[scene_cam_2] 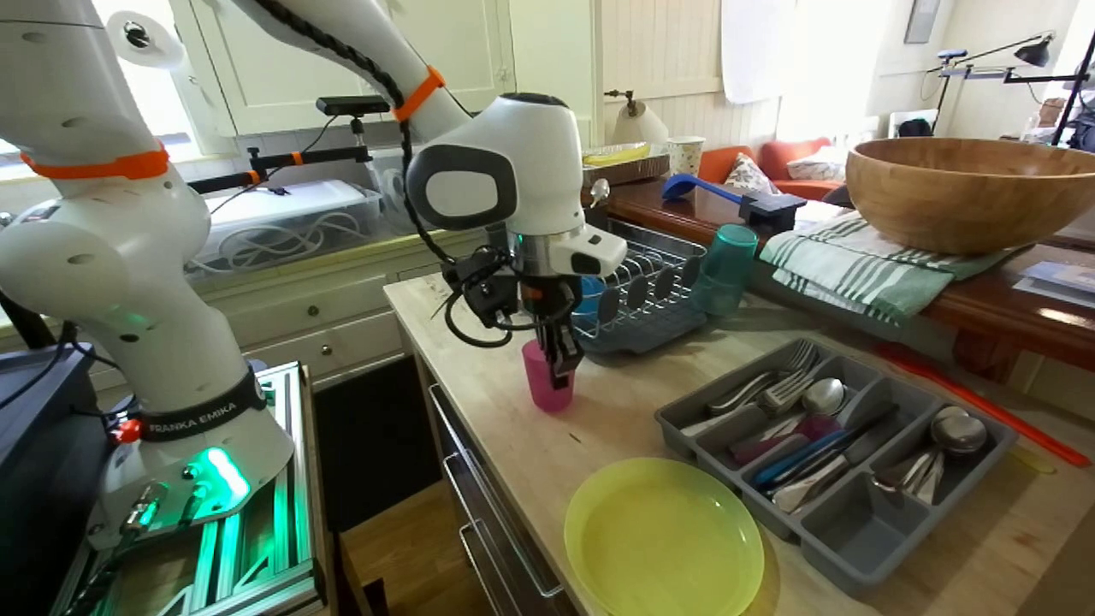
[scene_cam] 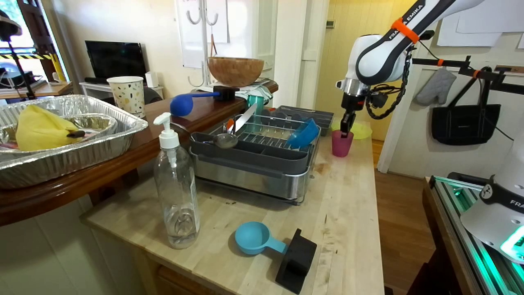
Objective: Put the purple cup upside down.
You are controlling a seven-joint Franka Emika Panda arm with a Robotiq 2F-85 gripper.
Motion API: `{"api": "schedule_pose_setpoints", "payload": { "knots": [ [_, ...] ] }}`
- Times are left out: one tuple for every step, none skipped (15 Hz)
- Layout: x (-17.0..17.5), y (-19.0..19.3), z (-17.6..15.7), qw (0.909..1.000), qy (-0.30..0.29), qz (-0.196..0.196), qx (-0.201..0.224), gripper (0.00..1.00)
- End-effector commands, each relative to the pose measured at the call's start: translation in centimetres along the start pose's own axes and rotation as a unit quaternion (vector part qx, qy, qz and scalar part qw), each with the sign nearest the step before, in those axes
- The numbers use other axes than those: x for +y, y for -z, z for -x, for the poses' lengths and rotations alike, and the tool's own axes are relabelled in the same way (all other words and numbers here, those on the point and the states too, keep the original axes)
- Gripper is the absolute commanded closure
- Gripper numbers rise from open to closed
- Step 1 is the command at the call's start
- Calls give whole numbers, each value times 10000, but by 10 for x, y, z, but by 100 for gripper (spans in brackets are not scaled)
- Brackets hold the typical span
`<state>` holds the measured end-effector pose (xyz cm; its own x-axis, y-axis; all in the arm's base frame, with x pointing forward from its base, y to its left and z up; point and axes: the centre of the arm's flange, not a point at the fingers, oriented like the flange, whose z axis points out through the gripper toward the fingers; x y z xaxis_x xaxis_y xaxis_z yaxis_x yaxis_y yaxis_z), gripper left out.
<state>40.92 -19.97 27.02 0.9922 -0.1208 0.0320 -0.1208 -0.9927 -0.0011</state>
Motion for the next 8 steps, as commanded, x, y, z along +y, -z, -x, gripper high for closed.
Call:
{"api": "schedule_pose_setpoints", "payload": {
  "knots": [
    [-1, 12, -11, 9965, 423, 538, -471, 99],
    [-2, 14, -13, 9947, 528, 676, -571, 99],
    [-3, 15, -16, 9922, 652, 815, -688, 99],
    [-5, 15, -18, 9895, 743, 956, -794, 99],
    [-8, 16, -21, 9863, 846, 1100, -890, 94],
    [-11, 16, -23, 9829, 928, 1241, -997, 86],
    [-14, 15, -26, 9798, 988, 1368, -1074, 96],
    [-16, 13, -28, 9769, 1031, 1487, -1138, 98]
  ]
}}
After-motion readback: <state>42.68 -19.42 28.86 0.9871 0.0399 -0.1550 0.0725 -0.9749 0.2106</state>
